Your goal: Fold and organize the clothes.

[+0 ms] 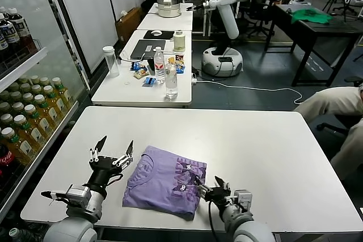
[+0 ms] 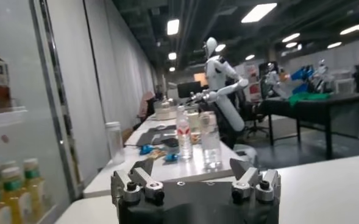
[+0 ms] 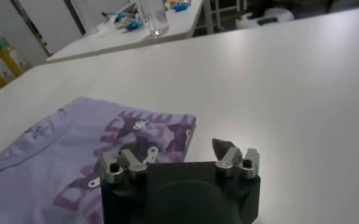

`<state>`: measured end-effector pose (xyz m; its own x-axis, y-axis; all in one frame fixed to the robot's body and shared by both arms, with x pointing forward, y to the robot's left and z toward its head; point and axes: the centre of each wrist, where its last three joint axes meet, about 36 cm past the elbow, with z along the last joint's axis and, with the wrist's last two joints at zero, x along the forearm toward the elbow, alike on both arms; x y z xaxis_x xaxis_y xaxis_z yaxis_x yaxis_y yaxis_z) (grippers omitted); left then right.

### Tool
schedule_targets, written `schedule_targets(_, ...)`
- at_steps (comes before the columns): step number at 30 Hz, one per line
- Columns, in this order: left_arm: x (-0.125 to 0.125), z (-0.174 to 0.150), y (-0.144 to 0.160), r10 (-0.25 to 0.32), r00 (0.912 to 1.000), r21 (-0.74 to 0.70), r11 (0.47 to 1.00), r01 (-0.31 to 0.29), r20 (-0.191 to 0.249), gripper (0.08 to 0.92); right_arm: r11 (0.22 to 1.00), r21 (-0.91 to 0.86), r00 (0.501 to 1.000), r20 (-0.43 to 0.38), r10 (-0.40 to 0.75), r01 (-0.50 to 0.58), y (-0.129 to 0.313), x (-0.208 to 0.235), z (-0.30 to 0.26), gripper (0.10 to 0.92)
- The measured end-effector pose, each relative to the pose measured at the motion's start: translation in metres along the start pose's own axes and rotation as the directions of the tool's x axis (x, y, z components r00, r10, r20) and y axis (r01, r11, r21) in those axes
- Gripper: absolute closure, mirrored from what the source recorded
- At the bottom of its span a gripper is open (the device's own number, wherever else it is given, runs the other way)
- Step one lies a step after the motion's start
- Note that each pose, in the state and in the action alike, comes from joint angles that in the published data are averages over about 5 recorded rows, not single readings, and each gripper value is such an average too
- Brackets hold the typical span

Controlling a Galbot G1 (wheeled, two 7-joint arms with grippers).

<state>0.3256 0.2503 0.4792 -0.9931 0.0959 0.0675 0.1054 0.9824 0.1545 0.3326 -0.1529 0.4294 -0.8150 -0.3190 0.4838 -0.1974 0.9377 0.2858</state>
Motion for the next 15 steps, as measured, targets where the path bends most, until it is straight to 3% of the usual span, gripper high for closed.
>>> schedule_targets(15,-0.006,0.016,0.005,-0.018,0.9998,-0.049,0.999,0.018,0.003,0.177,0.996,-0.084,1.0,-0.027,0.005,-0.008,0.015,-0.019,0.006,0.712)
